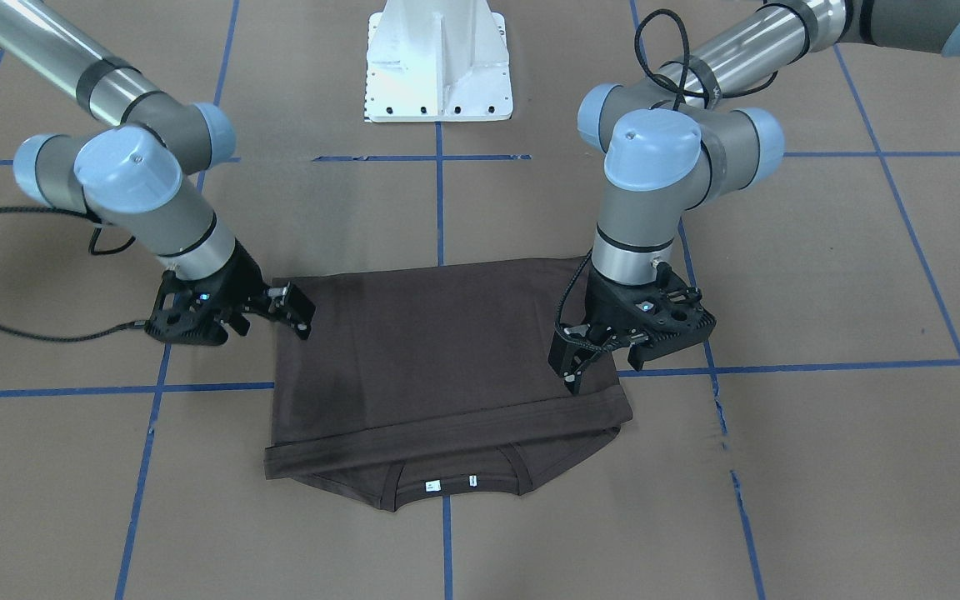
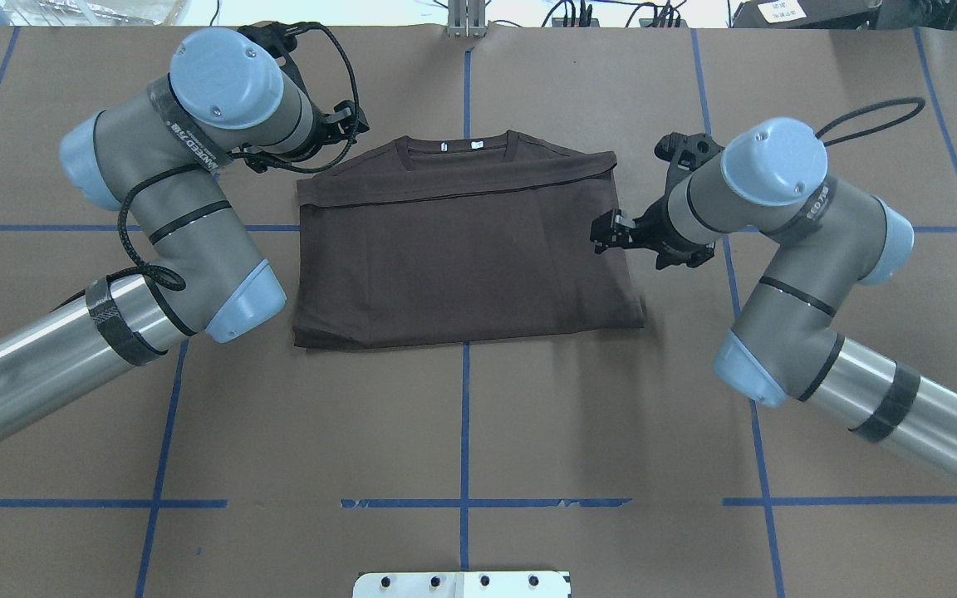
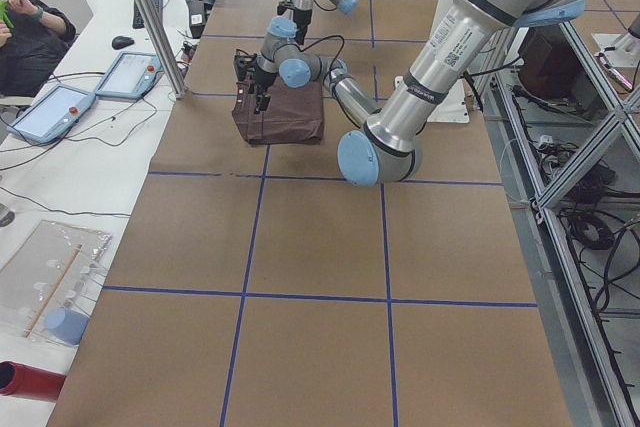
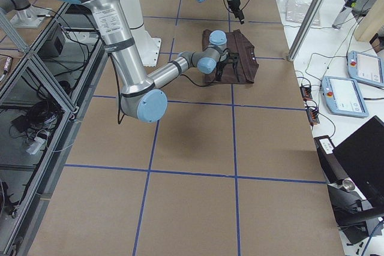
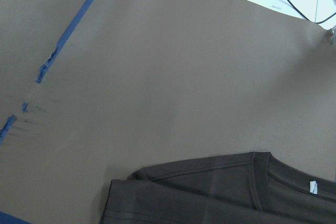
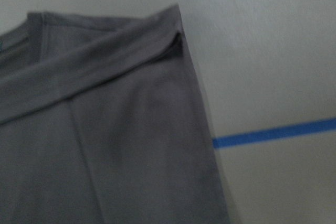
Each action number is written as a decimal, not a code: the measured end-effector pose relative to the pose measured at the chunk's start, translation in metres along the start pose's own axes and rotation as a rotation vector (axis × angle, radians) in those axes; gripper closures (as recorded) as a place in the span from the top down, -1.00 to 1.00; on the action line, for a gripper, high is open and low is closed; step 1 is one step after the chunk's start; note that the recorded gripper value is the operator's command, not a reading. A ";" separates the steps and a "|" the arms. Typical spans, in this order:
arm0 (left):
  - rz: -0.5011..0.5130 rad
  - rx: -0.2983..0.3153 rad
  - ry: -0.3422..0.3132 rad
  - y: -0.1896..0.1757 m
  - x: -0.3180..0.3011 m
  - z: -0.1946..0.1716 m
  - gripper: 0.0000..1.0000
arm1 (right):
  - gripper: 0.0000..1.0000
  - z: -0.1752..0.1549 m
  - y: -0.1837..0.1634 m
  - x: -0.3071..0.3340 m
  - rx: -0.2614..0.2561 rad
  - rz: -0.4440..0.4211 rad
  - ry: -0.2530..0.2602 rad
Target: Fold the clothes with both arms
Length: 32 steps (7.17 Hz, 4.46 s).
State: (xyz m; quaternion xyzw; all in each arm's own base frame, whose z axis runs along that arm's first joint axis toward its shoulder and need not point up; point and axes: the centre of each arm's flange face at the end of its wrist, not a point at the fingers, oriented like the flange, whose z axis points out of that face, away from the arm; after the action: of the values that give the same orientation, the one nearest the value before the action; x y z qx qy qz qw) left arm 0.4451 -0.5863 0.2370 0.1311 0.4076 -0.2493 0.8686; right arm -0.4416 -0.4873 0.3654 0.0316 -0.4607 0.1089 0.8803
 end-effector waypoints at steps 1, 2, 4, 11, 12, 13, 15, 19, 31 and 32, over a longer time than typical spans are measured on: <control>0.000 0.000 0.002 0.001 0.001 -0.003 1.00 | 0.72 0.010 0.019 0.007 -0.010 -0.014 0.017; 0.000 0.000 0.004 0.001 0.001 -0.005 1.00 | -0.25 0.020 0.033 0.011 -0.022 -0.023 0.033; 0.000 0.000 0.006 0.001 0.001 -0.007 1.00 | -1.00 0.026 0.045 0.011 -0.042 -0.035 0.039; -0.004 0.004 0.031 0.002 0.006 -0.019 1.00 | -1.00 -0.023 0.119 0.089 -0.133 -0.075 0.051; -0.005 0.004 0.041 0.004 0.008 -0.024 1.00 | -1.00 -0.039 0.161 0.113 -0.187 -0.102 0.070; -0.006 0.003 0.052 0.007 0.009 -0.033 1.00 | 0.98 -0.053 0.205 0.133 -0.254 -0.118 0.097; -0.005 -0.031 0.070 0.030 0.008 -0.052 1.00 | 1.00 -0.071 0.262 0.135 -0.342 -0.104 0.107; -0.211 -0.276 -0.036 0.199 -0.009 -0.061 0.88 | 1.00 -0.110 0.196 0.078 -0.179 -0.027 -0.053; -0.347 -0.281 -0.121 0.295 0.002 -0.022 -1.00 | 1.00 -0.137 0.123 0.047 -0.024 0.033 -0.144; -0.347 -0.271 -0.117 0.285 0.002 -0.022 -1.00 | 1.00 -0.137 0.123 0.047 -0.024 0.033 -0.144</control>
State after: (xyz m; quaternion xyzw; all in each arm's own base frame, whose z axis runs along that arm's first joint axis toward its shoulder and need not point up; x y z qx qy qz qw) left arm 0.5857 -0.3379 0.2290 -0.0735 0.4025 -0.3454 0.8446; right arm -0.3327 -0.3388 0.3198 0.0210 -0.5244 0.1155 0.8434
